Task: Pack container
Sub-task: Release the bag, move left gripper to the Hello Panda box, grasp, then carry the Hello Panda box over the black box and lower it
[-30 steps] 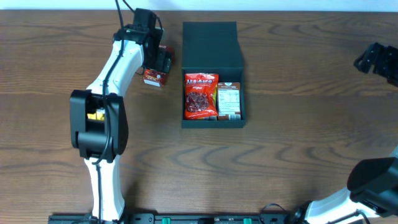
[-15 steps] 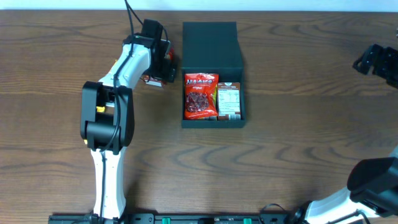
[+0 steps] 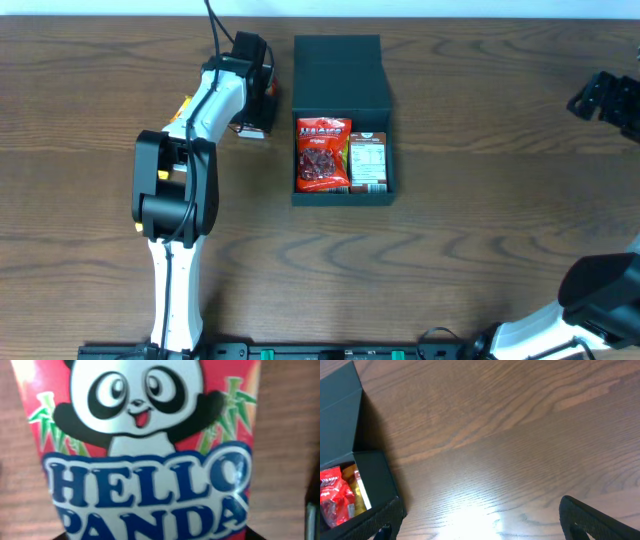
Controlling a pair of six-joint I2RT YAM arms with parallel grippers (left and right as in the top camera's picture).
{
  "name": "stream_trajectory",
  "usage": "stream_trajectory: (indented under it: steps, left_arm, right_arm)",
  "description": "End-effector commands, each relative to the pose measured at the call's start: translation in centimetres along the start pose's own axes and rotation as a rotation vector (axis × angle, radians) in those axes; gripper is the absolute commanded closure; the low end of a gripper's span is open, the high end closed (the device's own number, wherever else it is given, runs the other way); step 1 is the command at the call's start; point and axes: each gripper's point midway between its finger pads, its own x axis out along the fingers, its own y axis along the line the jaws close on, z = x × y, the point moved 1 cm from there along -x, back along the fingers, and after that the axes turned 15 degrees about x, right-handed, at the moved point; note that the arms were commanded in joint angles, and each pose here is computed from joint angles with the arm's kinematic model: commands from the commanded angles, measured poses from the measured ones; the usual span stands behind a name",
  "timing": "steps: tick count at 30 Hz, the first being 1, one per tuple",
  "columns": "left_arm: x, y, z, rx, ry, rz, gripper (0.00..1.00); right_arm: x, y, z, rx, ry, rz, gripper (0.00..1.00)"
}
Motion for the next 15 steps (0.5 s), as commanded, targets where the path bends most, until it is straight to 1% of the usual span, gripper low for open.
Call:
stream_trajectory:
  steps: [1,5,8,11,13,15]
  left_arm:
    - [-1.6,0.9,1.4,-0.051,-0.024,0.032,0.50]
    - [-5.2,1.1,2.6,-0.092,-0.045,0.030,0.53]
    - [-8.1,0.6,3.5,-0.093,-0.069,0.016,0.55]
    - [-11.2,-0.7,4.4,-0.082,-0.110,-0.008,0.58]
    - [-13.3,-1.8,4.7,-0.096,-0.132,-0.013,0.61]
    - [-15.1,-3.1,4.8,-0.121,-0.148,-0.025,0.62]
  right_arm:
    - [0.4,-0.3,0.0,0.003,0.012,0.001,0.01]
    - [0.4,-0.4,0.1,-0.006,0.006,-0.007,0.01]
    - [0.4,-0.9,0.4,-0.007,-0.006,-0.037,0.01]
    - [0.4,-1.4,0.6,-0.008,-0.020,-0.070,0.01]
    - [0.3,-1.6,0.7,-0.008,-0.023,-0.084,0.01]
    - [0.3,-1.8,0.8,-0.007,-0.026,-0.087,0.01]
